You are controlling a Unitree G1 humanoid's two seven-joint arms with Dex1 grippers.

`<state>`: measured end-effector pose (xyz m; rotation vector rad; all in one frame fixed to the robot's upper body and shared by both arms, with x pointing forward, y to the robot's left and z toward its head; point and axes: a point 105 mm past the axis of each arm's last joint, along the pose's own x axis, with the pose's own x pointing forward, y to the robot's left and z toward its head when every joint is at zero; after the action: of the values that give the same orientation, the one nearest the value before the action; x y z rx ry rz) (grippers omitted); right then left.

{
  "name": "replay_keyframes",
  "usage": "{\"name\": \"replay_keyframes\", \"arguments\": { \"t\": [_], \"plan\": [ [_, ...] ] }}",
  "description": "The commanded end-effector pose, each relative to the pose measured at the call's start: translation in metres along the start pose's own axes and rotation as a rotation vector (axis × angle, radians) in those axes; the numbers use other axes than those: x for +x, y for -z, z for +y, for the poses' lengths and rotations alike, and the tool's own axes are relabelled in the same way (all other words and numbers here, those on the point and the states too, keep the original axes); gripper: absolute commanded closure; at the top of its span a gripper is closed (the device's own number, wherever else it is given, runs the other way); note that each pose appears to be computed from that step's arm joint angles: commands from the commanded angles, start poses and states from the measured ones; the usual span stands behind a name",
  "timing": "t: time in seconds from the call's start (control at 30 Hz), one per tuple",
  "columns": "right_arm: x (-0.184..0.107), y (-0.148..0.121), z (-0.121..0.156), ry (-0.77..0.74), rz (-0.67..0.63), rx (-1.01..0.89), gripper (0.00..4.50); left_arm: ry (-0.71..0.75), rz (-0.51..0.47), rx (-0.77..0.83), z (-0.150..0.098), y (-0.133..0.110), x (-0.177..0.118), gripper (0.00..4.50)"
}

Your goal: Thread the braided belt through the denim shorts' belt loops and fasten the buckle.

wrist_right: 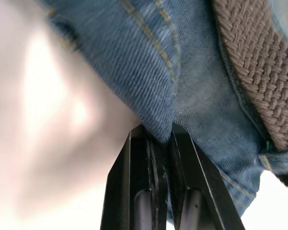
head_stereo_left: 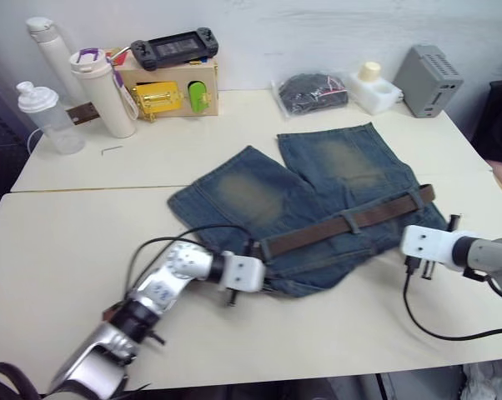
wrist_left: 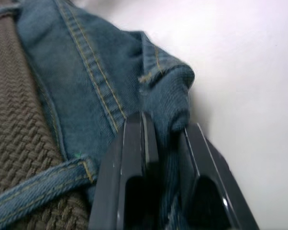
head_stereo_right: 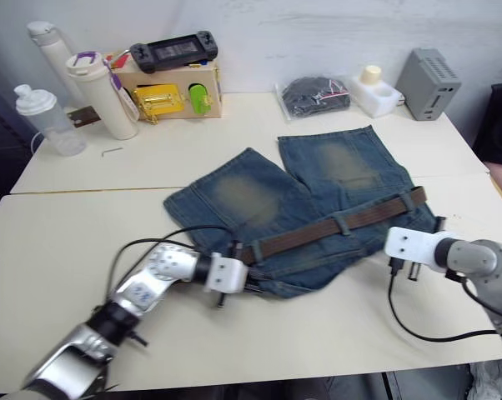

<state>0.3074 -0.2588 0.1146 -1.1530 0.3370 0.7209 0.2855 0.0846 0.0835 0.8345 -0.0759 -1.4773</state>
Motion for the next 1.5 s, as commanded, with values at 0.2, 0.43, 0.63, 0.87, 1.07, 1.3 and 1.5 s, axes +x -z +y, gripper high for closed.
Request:
{"name": "replay_keyframes", "arguments": {
  "t": [0.2,0.43,0.63,0.87,1.07,1.3,1.5],
  "plan": [
    [0.019,-0.095,0.025,-0.058,-0.233,0.037,4.46,-0.125,0.457,-0.025,0.012,0.088,-0.135,4.11],
    [0.046,-0.083,0.009,0.083,-0.107,0.004,4.46,-0.131,0.36,-0.068,-0.005,0.082,-0.123,4.11],
    [0.048,-0.069,0.004,0.092,-0.071,0.023,4.46,-0.134,0.372,-0.105,-0.026,0.089,-0.116,4.11],
    [0.048,-0.062,0.008,0.073,-0.056,0.02,4.46,-0.155,0.372,-0.106,-0.029,0.09,-0.112,4.11],
    [0.051,-0.065,0.013,0.053,-0.074,0.042,4.46,-0.221,0.336,-0.124,-0.02,0.087,-0.106,4.11],
    [0.04,-0.066,0.006,0.074,-0.125,0.165,3.25,-0.254,0.265,-0.158,-0.013,0.069,-0.109,1.97],
    [0.016,-0.079,-0.039,0.279,-0.286,0.437,0.55,-0.365,0.118,-0.263,0.008,0.022,-0.118,0.0]
  ]
}}
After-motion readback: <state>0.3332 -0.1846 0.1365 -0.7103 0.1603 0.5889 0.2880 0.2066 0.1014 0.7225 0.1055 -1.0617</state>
